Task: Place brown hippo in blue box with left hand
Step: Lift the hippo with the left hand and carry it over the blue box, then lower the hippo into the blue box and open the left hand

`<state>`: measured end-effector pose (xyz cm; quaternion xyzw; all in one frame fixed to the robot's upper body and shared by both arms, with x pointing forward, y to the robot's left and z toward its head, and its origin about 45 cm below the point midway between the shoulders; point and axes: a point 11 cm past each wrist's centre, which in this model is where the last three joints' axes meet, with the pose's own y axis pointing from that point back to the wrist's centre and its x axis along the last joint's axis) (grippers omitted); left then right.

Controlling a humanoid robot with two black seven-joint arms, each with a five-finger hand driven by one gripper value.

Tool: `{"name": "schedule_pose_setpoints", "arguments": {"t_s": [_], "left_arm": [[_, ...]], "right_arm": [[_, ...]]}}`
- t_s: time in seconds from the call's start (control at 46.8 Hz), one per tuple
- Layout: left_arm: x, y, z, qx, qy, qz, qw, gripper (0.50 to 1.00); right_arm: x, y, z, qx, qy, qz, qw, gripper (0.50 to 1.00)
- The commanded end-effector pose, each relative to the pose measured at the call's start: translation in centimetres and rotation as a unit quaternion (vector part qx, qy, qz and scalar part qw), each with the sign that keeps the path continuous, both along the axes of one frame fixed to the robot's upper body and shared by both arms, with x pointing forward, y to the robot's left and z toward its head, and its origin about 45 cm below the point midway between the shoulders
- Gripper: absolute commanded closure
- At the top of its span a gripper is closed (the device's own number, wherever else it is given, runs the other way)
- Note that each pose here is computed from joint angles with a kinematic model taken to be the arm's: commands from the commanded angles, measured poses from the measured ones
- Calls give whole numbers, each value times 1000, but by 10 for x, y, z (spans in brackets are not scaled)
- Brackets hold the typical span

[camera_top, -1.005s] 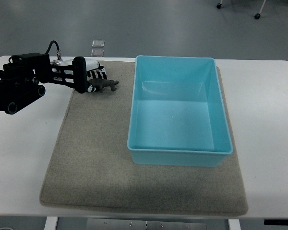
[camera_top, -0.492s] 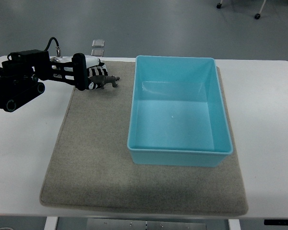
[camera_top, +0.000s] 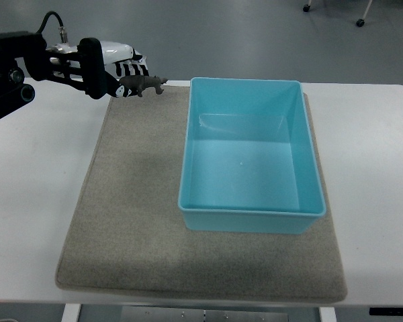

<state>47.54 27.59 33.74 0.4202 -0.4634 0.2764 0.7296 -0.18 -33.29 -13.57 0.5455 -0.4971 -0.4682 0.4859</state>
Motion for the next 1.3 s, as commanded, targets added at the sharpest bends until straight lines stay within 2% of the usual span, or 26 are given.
{"name": "schedule_pose_setpoints", "arguments": {"t_s": [0.0, 0.107, 0.342, 0.705, 0.941, 1.133, 1.176, 1.219, 1.24, 1.283], "left_arm": [[-6, -7, 20, -1, 5, -21, 1000, 1000], [-14, -22, 35, 3, 9, -50, 999, 1000], [-18, -61, 44, 4, 1, -98, 995, 1000], [-32, -152, 17, -6, 26, -182, 983, 1000], [-40, -174, -12, -11, 48, -199, 979, 1000], [-42, -174, -20, -13, 54, -199, 978, 1000], [-43, -174, -21, -15, 56, -198, 978, 892], [-43, -174, -22, -21, 60, -198, 978, 747], [-43, -174, -23, -23, 61, -198, 978, 701], [-44, -174, -24, -25, 63, -199, 978, 671]], "right_arm": [[0, 0, 0, 0, 0, 0, 1000, 564], [0, 0, 0, 0, 0, -1, 1000, 564], [0, 0, 0, 0, 0, 0, 1000, 564], [0, 0, 0, 0, 0, 0, 1000, 564], [0, 0, 0, 0, 0, 0, 1000, 564], [0, 0, 0, 0, 0, 0, 1000, 564], [0, 0, 0, 0, 0, 0, 1000, 564], [0, 0, 0, 0, 0, 0, 1000, 564], [0, 0, 0, 0, 0, 0, 1000, 564], [0, 0, 0, 0, 0, 0, 1000, 564]]}}
